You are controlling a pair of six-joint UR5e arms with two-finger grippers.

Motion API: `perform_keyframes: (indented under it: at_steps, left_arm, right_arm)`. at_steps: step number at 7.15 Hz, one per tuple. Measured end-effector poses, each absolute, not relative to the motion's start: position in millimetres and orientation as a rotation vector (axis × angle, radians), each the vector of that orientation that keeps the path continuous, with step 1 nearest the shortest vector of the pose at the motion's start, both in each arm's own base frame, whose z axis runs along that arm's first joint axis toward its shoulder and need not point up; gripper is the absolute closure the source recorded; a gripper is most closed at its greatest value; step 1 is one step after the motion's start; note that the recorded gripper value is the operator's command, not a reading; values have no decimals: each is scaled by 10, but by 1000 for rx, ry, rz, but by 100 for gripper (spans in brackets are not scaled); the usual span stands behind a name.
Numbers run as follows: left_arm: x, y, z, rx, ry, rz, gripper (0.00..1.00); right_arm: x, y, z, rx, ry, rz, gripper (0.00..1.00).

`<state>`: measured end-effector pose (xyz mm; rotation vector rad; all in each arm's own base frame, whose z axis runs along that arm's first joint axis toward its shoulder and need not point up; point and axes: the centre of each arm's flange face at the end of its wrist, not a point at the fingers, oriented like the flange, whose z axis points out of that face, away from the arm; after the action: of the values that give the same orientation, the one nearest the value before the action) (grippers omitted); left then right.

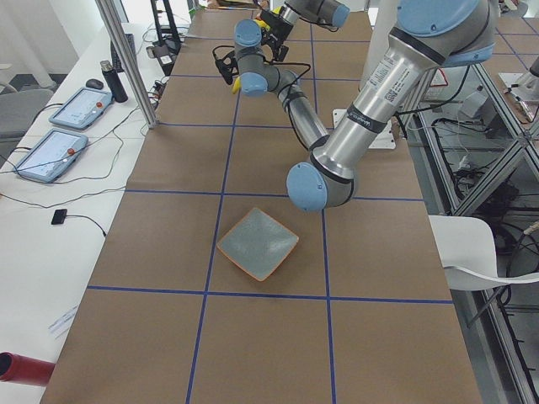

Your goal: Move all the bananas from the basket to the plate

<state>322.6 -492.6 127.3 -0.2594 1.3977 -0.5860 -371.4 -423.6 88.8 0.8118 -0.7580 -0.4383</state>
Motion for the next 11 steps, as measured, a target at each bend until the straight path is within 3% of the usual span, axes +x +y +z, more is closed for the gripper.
perform_keyframes:
  at_steps: [4,9,11]
  left_arm:
    - [2818,-4612,1697,-170,1383,-496,100]
    - [2640,-4490,1889,-138,1371,-472,100]
    - [2418,-4427,2261,-91,1330,-392,100]
  right_arm:
    - [-2560,-5678,1969,567,-710,-408,0]
    - [-1652,-6078,2742,521,-637,-460,0]
    - [-1120,-6410,3274,475,-618,-512,1]
